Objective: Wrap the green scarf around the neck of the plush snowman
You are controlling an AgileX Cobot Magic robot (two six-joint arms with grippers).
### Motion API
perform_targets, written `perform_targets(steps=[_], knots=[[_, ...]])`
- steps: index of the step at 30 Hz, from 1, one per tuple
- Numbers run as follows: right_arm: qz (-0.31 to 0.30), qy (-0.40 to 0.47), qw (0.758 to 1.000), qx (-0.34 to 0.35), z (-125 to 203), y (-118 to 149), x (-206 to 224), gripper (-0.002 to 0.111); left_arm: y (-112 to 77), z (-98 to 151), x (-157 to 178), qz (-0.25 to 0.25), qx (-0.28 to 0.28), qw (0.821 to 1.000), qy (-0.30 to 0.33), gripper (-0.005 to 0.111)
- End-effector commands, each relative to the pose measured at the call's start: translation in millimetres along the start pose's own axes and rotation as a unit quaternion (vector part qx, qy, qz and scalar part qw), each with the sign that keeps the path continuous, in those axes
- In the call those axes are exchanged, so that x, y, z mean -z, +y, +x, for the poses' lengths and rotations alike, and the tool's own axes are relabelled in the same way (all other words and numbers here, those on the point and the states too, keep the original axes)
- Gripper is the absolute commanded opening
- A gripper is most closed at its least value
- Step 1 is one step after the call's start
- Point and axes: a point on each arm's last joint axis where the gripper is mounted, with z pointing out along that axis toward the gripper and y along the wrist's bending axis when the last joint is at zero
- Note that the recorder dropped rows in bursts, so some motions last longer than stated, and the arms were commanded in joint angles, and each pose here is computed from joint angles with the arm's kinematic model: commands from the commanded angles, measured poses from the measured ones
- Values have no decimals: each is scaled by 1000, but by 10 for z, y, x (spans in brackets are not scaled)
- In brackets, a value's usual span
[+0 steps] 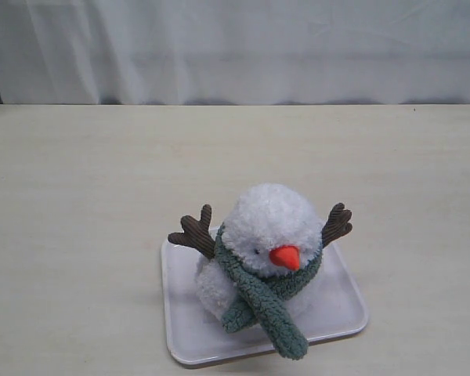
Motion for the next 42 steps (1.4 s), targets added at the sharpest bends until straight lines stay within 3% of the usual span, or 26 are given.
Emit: perform_targets(steps=[1, 14, 22, 42], knots=[[2, -1, 1000, -2, 12, 1, 2, 4, -1, 33, -1, 1, 0, 1000, 13, 0], [2, -1, 1000, -2, 12, 1, 2, 4, -2, 33, -1, 1, -1, 1000, 13, 0], [2, -1, 1000, -2, 12, 1, 2, 4, -55, 30, 0, 53, -28, 998, 9, 0], [2, -1, 1000, -2, 12, 1, 2, 4, -57, 30, 1, 54, -25, 998, 9, 0]])
